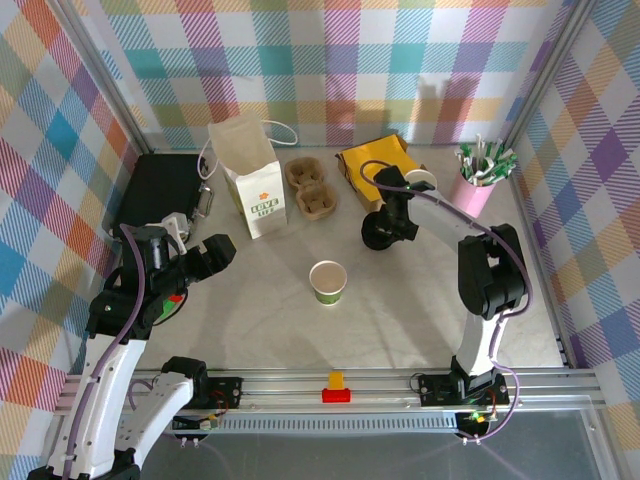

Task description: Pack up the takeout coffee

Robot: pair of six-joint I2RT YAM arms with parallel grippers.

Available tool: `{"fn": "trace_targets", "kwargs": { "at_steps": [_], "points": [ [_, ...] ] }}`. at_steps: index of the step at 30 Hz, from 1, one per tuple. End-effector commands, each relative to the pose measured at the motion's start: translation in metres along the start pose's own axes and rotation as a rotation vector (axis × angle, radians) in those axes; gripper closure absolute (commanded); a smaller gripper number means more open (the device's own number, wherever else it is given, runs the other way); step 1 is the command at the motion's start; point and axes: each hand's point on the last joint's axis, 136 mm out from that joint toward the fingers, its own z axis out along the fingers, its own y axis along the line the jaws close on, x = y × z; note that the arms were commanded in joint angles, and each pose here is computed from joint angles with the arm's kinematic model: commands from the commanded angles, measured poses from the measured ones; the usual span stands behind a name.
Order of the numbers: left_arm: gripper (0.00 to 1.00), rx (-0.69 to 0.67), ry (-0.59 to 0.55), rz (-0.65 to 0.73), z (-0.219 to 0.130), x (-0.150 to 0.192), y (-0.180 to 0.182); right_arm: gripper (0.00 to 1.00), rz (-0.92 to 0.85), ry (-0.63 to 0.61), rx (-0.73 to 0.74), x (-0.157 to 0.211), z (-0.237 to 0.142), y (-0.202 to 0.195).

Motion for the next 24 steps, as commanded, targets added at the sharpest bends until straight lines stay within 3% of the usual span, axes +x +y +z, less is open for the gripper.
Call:
{"fn": "trace_targets", "kwargs": {
  "at_steps": [1,13,20,24],
  "points": [
    [0.12,0.054,-0.008,0.014,-0.005,-0.003,-0.012,0.84,-0.013,-0.041,-0.064,-0.009,-0.030,0.002],
    [0.17,0.202,0.028,0.080,-0.001,-0.005,-0.050,0.84,-0.084,-0.039,-0.229,0.013,-0.095,0.009],
    [0.17,0.324,0.084,0.263,0.006,0.008,-0.103,0.85,-0.171,-0.008,-0.367,0.050,-0.145,0.029],
    [0.17,0.381,0.177,0.324,0.020,0.024,-0.139,0.84,-0.206,0.025,-0.408,0.074,-0.160,0.037]
  ]
}}
